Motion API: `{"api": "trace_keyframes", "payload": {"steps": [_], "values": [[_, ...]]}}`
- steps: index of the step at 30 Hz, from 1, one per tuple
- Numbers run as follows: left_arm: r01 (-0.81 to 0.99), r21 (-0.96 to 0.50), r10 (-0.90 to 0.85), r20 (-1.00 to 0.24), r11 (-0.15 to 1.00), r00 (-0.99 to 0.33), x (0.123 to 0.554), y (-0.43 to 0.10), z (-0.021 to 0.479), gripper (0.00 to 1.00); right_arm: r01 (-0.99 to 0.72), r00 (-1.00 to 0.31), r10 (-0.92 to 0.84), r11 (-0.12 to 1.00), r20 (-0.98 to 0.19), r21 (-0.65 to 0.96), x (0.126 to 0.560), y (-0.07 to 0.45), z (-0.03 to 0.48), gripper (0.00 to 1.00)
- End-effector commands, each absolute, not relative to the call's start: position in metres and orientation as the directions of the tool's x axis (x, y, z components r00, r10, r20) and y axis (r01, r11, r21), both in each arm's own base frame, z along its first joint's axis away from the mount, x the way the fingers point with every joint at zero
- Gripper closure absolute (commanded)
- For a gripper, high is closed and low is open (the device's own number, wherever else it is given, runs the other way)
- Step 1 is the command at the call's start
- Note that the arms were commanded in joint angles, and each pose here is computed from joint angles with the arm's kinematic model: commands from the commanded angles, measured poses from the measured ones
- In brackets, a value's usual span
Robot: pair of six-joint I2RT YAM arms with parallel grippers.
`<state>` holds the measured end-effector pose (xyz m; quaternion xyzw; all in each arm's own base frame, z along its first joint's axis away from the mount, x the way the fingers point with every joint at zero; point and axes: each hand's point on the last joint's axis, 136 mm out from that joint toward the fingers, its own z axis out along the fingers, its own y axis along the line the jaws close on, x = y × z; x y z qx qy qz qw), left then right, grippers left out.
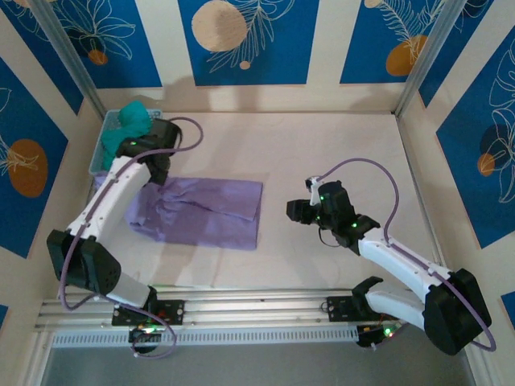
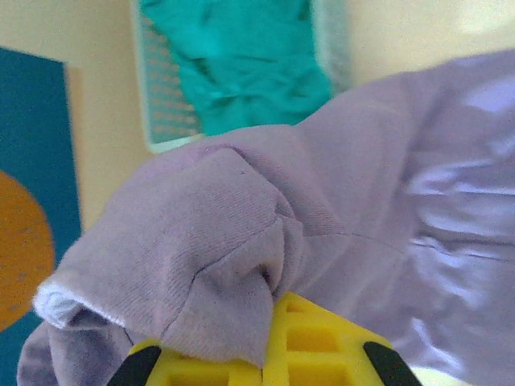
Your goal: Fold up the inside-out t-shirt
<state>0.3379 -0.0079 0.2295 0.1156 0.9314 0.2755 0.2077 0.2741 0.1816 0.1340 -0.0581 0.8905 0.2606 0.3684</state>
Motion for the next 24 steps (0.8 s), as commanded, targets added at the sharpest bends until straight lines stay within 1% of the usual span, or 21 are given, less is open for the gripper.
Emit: {"api": "trace_keyframes", "payload": {"steps": [1, 3, 5, 6, 8, 9, 10, 11, 12, 13, 14, 16, 18, 20, 21, 24], "values": [[0.159, 0.449, 0.319, -0.309, 0.88, -0.896, 0.326, -0.053, 0.218, 1.0, -0.297, -0.73, 0.077, 0.86, -0.679, 0.416, 0.27, 0.177, 0.13, 0.5], [0.19, 0.35, 0.309, -0.324, 0.917, -0.894, 0.322, -0.09, 0.206, 1.0, -0.291, -0.729, 0.075, 0.866, -0.68, 0.407, 0.271, 0.174, 0.13, 0.5], [0.239, 0.237, 0.313, -0.355, 0.942, -0.881, 0.318, -0.139, 0.193, 1.0, -0.283, -0.728, 0.074, 0.873, -0.682, 0.398, 0.272, 0.171, 0.13, 0.5], [0.269, 0.179, 0.318, -0.365, 0.946, -0.875, 0.316, -0.164, 0.186, 0.97, -0.28, -0.727, 0.075, 0.875, -0.683, 0.394, 0.273, 0.169, 0.13, 0.5], [0.34, 0.019, 0.32, -0.394, 0.94, -0.862, 0.312, -0.228, 0.169, 0.84, -0.266, -0.724, 0.08, 0.884, -0.685, 0.385, 0.274, 0.164, 0.13, 0.5], [0.379, -0.073, 0.321, -0.4, 0.923, -0.859, 0.31, -0.26, 0.161, 0.75, -0.26, -0.723, 0.081, 0.888, -0.686, 0.379, 0.275, 0.162, 0.13, 0.5], [0.409, -0.179, 0.314, -0.399, 0.895, -0.861, 0.309, -0.293, 0.156, 0.63, -0.243, -0.723, 0.09, 0.895, -0.685, 0.374, 0.276, 0.158, 0.129, 0.5], [0.441, -0.267, 0.319, -0.398, 0.857, -0.86, 0.308, -0.321, 0.155, 0.55, -0.222, -0.724, 0.1, 0.903, -0.682, 0.369, 0.277, 0.153, 0.128, 0.5], [0.456, -0.308, 0.326, -0.39, 0.835, -0.861, 0.308, -0.337, 0.154, 0.51, -0.203, -0.727, 0.114, 0.906, -0.678, 0.37, 0.279, 0.149, 0.127, 0.5], [0.46, -0.304, 0.332, -0.388, 0.834, -0.86, 0.312, -0.341, 0.156, 0.47, -0.184, -0.731, 0.129, 0.909, -0.67, 0.375, 0.279, 0.146, 0.127, 0.5], [0.466, -0.265, 0.345, -0.398, 0.844, -0.85, 0.317, -0.337, 0.16, 0.43, -0.172, -0.734, 0.142, 0.907, -0.665, 0.384, 0.279, 0.145, 0.127, 0.5], [0.46, -0.16, 0.355, -0.436, 0.873, -0.827, 0.324, -0.315, 0.17, 0.37, -0.162, -0.735, 0.159, 0.903, -0.659, 0.399, 0.279, 0.145, 0.128, 0.5], [0.444, -0.109, 0.344, -0.479, 0.889, -0.808, 0.322, -0.29, 0.183, 0.32, -0.161, -0.742, 0.18, 0.887, -0.646, 0.432, 0.278, 0.15, 0.126, 0.49], [0.399, -0.112, 0.294, -0.503, 0.91, -0.813, 0.313, -0.257, 0.184, 0.27, -0.202, -0.751, 0.188, 0.848, -0.634, 0.491, 0.279, 0.168, 0.126, 0.47], [0.37, -0.126, 0.263, -0.503, 0.92, -0.823, 0.309, -0.242, 0.181, 0.27, -0.227, -0.758, 0.177, 0.831, -0.628, 0.509, 0.28, 0.179, 0.127, 0.47], [0.27, -0.215, 0.139, -0.481, 0.939, -0.866, 0.291, -0.202, 0.163, 0.27, -0.311, -0.77, 0.085, 0.816, -0.632, 0.488, 0.286, 0.216, 0.129, 0.42]]}}
